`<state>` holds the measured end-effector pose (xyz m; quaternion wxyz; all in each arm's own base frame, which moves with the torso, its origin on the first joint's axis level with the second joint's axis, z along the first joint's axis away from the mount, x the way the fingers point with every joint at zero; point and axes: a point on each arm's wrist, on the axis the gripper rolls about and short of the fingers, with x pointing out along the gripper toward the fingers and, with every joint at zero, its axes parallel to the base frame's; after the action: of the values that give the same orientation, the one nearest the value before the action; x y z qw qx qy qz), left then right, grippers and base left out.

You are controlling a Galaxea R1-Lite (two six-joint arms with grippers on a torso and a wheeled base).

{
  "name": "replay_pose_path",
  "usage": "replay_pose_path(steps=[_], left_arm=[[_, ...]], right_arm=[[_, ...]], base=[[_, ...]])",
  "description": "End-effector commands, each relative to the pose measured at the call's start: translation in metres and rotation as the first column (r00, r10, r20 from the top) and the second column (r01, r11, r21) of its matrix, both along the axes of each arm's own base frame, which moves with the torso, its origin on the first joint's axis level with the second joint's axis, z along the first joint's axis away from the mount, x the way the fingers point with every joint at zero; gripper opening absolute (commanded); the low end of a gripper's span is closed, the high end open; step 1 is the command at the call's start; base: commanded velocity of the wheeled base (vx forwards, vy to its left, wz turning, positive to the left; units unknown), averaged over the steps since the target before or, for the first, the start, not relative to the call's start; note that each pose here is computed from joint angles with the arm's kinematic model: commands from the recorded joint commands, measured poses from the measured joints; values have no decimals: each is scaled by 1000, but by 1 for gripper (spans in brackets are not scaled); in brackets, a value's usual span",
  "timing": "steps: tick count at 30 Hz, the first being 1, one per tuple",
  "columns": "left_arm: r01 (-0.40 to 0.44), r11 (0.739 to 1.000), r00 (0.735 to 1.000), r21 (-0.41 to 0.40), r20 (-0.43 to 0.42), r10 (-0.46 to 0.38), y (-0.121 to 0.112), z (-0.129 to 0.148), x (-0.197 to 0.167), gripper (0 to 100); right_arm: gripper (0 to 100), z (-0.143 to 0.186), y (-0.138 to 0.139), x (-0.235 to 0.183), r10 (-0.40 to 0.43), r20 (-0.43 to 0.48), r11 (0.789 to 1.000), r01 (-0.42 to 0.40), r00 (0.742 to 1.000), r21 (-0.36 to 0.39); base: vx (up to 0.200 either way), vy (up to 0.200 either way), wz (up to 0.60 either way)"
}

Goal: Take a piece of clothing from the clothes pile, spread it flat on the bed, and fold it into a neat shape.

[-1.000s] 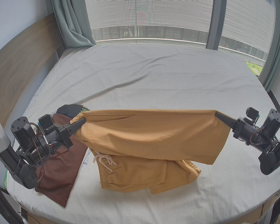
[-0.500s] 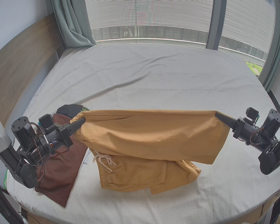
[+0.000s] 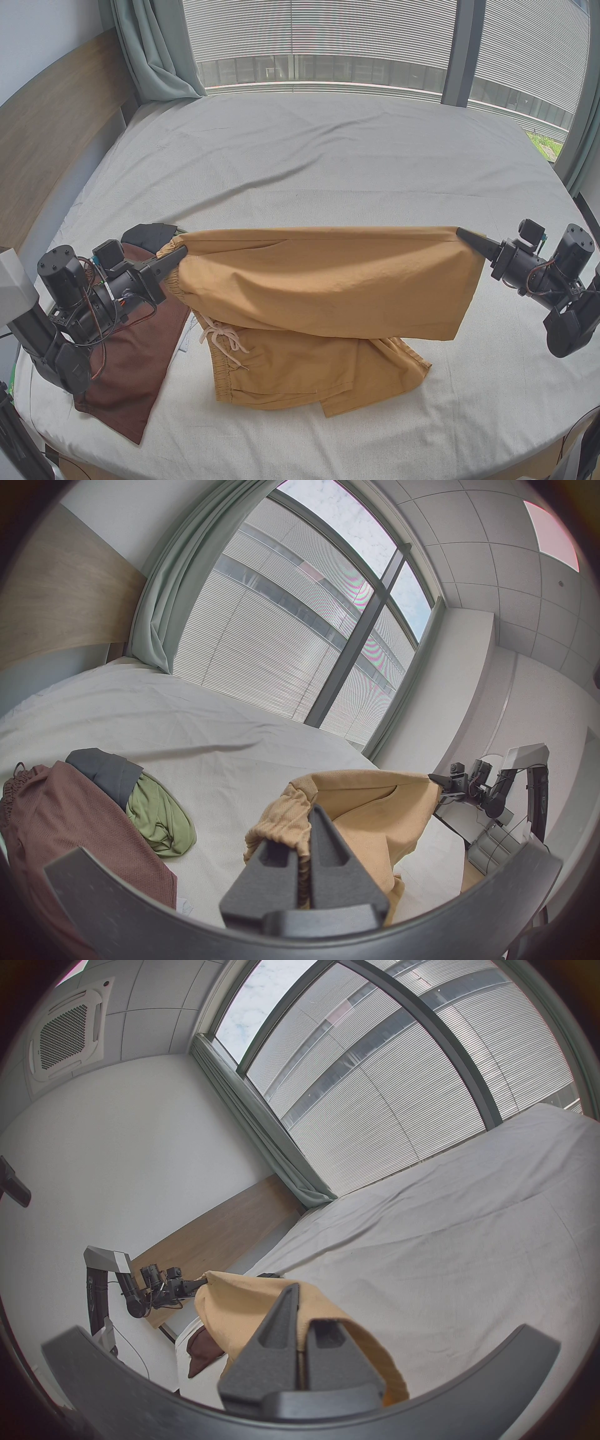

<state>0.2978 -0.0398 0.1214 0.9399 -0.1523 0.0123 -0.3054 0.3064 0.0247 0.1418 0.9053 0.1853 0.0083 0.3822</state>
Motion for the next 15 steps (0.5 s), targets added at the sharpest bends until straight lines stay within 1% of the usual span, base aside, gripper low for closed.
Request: replay_pose_path(steps=[1, 9, 15], left_arm=[[-7, 1000, 1000, -1, -9, 7, 0, -7, 12, 0], [-36, 999, 999, -26, -13, 36, -2, -8, 20, 0], [-58, 998, 998, -28, -30, 57, -3, -19, 33, 0]], right_arm=[[0, -8, -3, 25, -11, 8, 1000, 11, 1000, 1], [0, -11, -3, 38, -7, 0, 1000, 7, 1000, 22], [0, -16, -3, 50, -6, 2, 1000, 6, 1000, 26]], base=[[0, 0, 0], [0, 0, 0], [0, 0, 0]])
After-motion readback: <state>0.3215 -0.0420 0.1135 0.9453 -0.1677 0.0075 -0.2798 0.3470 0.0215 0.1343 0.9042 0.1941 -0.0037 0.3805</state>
